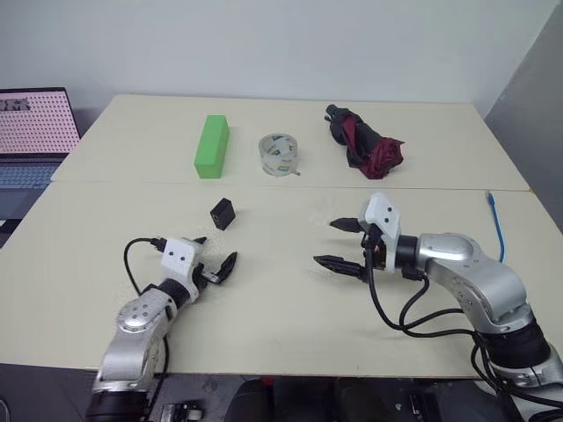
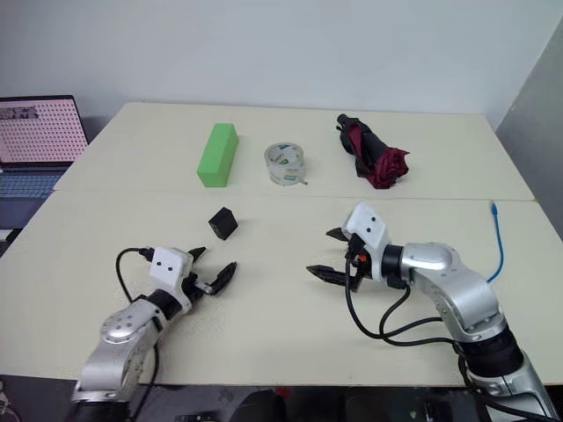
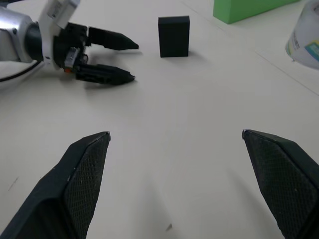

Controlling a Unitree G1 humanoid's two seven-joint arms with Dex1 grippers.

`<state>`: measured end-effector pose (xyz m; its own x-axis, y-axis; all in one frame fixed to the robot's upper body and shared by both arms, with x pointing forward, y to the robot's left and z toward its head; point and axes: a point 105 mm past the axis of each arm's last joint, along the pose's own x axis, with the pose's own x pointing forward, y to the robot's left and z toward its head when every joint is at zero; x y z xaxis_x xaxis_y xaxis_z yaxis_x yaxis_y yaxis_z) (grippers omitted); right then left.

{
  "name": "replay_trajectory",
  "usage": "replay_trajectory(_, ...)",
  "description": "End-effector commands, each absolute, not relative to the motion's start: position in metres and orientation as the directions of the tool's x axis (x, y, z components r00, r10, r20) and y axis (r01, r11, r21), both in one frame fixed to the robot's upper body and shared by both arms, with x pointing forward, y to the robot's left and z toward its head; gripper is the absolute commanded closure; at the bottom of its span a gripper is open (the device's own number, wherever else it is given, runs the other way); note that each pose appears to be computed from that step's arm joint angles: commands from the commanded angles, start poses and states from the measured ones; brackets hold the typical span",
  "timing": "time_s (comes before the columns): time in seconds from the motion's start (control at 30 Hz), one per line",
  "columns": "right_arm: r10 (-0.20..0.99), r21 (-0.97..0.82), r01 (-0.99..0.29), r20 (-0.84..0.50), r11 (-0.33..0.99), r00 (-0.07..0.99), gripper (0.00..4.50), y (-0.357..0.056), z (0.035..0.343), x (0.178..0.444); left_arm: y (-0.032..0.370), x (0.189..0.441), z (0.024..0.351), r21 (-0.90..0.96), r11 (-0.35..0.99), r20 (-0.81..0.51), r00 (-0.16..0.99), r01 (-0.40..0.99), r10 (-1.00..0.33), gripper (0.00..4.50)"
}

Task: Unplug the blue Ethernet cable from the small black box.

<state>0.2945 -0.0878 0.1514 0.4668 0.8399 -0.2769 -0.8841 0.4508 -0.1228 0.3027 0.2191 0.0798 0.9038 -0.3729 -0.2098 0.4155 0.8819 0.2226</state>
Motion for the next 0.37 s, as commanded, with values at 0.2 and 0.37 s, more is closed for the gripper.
replay_trajectory(0.2,0.768,-0.156,-0.814,-0.271,0.559,0.58,0.0,-0.145,0.164,0.292,0.234,0.301,0.135,0.317,0.805,-0.204,0.865,0.501,-0.458,0.16)
replay_trajectory(0.37,0.727,-0.173,-0.784,-0.298,0.596,0.618,0.0,-0.164,0.161,0.291,0.231,0.301,0.156,0.311,0.766,-0.206,0.827,0.563,-0.524,0.16)
